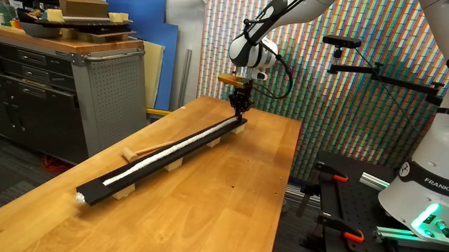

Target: Place the white rope on the black board

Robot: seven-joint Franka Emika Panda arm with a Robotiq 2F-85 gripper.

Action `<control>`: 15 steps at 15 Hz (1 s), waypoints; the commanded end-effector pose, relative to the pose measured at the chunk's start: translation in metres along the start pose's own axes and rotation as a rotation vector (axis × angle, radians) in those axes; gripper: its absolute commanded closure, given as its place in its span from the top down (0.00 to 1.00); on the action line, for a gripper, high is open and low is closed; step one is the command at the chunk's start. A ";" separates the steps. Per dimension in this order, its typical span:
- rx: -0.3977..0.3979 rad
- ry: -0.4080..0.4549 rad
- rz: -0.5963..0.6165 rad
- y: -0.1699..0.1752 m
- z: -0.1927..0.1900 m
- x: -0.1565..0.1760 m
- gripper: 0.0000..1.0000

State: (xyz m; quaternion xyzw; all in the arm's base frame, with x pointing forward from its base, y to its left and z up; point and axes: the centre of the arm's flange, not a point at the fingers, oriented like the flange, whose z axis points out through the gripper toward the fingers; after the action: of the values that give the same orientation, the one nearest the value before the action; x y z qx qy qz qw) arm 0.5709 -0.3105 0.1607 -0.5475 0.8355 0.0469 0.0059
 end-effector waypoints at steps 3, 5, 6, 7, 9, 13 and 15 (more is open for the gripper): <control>-0.002 0.031 0.007 -0.004 -0.006 0.011 0.66; 0.006 0.023 -0.008 0.001 -0.010 0.007 0.82; 0.013 0.022 -0.020 0.004 -0.014 0.004 0.88; 0.020 0.021 -0.030 0.006 -0.018 0.001 0.97; 0.045 0.014 -0.058 0.013 -0.029 -0.008 1.00; 0.103 0.004 -0.170 0.032 -0.060 -0.034 1.00; 0.139 0.010 -0.227 0.045 -0.077 -0.049 1.00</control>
State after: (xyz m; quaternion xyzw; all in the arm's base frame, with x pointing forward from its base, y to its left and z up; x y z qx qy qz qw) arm 0.5763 -0.2851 0.2057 -0.6032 0.7969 0.0101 0.0300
